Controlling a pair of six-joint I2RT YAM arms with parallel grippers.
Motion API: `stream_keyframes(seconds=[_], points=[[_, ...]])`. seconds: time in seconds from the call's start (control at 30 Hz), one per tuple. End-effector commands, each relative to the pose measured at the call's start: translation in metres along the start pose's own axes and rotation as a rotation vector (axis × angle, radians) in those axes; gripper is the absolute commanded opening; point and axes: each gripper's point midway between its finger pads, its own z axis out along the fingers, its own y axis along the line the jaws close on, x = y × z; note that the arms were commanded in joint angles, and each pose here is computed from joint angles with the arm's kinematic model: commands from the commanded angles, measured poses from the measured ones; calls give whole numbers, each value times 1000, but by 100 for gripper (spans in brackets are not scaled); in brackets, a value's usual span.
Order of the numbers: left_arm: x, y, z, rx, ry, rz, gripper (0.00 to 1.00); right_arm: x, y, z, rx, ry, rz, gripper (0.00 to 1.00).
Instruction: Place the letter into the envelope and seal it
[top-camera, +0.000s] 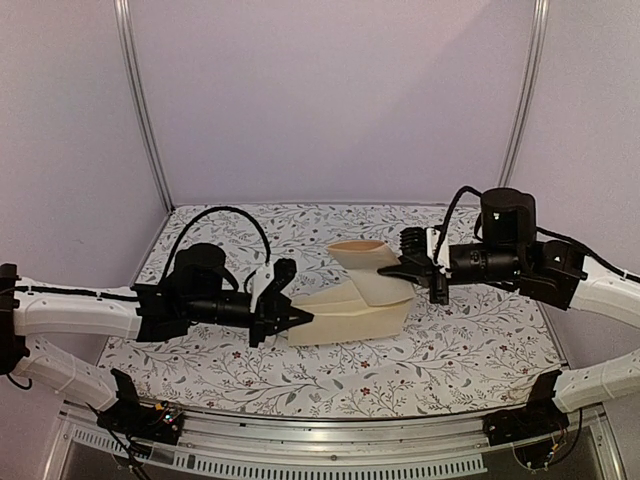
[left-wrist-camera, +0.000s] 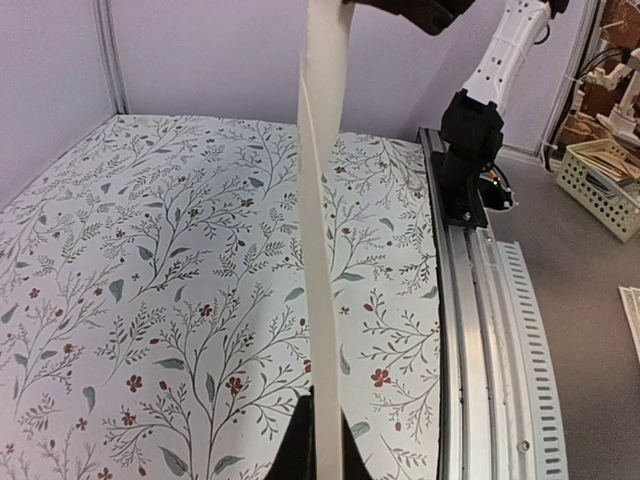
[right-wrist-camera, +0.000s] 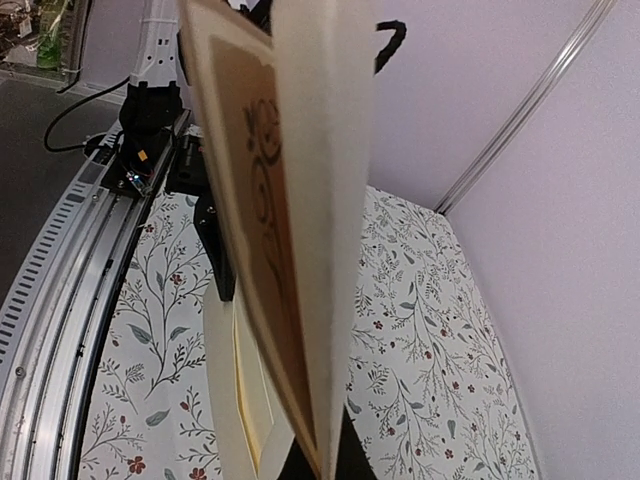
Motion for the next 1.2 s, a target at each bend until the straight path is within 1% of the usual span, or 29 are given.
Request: stream_keyframes(seconds=[0.0, 0.1, 0.37, 0.6, 1.07, 1.17], points=[[-4, 3, -1, 10, -22, -11, 0, 3, -2, 7, -19, 43, 5, 0], [-9, -3, -3, 34, -35, -11, 0, 11, 0, 9, -33, 81, 15, 0], [-9, -13, -5, 92, -36, -5, 0, 10, 0, 10, -39, 77, -16, 0], [-6, -22, -4, 144, -23, 3, 0, 14, 12, 13, -107, 81, -60, 0], [-4, -22, -1, 150, -13, 0, 0, 13, 37, 24, -255, 66, -113, 0], [-3, -22, -1, 153, -13, 2, 0, 17, 39, 26, -256, 78, -128, 0]])
